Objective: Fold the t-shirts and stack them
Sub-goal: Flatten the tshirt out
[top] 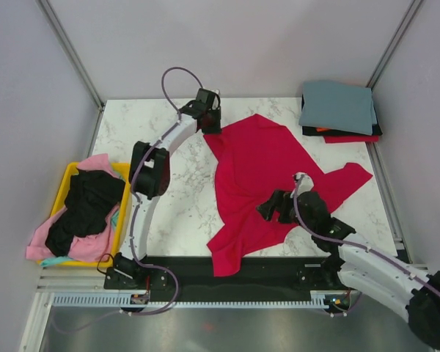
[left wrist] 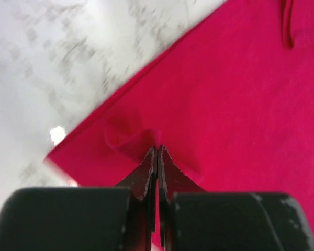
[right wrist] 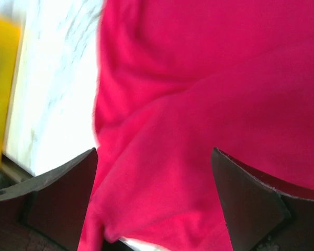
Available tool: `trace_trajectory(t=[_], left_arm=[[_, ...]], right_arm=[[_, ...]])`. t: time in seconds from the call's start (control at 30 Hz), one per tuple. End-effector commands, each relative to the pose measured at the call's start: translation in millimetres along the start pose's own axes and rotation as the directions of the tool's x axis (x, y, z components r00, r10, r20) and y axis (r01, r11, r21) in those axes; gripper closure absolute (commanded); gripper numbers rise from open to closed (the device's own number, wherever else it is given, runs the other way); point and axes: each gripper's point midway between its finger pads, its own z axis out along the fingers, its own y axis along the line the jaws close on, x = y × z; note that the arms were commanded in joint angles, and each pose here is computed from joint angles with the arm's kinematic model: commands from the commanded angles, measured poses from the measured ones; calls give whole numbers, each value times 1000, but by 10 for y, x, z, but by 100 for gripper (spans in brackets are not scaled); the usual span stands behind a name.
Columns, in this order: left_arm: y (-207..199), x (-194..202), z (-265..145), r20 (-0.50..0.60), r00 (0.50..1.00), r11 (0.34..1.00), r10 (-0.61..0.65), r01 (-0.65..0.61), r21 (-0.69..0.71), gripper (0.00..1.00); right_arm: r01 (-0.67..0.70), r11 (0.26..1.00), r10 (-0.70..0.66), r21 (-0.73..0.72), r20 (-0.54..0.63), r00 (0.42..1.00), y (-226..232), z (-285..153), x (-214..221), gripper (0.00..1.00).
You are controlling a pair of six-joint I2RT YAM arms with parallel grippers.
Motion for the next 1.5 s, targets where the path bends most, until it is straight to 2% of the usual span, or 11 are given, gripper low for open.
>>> trace_trajectory(t=[0.0,0.03,0.2,0.3,0.43,0.53,0.63,0.77,1.17,1.37,1.47], left_arm=[[96,-761,-1092,204,975,996,-89,92,-6,98],[72,-838,-1323,231,968,996,-93,93,10,98],[410,-308,-1388,139,979,987,-146,154,-45,98],[551,-71,-1440,121,975,979,-184,193,-72,98],[660,150,-1546,106,966,968,-236,243,-67,98],[785,306,-1574,100,954,956,-283,289,-54,98],[885,427,-1584,83,941,942,-328,332,-42,98],[870,430,-1608,88,943,945,-322,326,-32,98],[854,407,-1677,98,943,947,-318,322,-24,98],[850,399,-1701,104,944,948,-314,318,-23,98],[848,400,-1713,105,944,948,-313,317,-22,98]], right_arm=[[126,992,-126,5,-26,992,552,-102,92,3],[152,986,-155,69,44,987,662,-116,-46,3],[339,941,-340,-21,-87,937,1542,-205,566,2],[413,911,-409,-14,-170,897,1696,13,919,2],[459,888,-445,-10,-265,856,1707,267,1294,6],[467,884,-447,-7,-307,840,1742,276,1498,10],[553,833,-515,11,-348,784,1718,144,1768,11],[563,826,-522,5,-366,770,1745,74,1992,12],[602,782,-512,161,-384,768,1289,4,1927,26],[604,775,-494,187,-417,763,1115,-56,1986,44],[593,781,-485,196,-407,774,1068,-104,1942,69]])
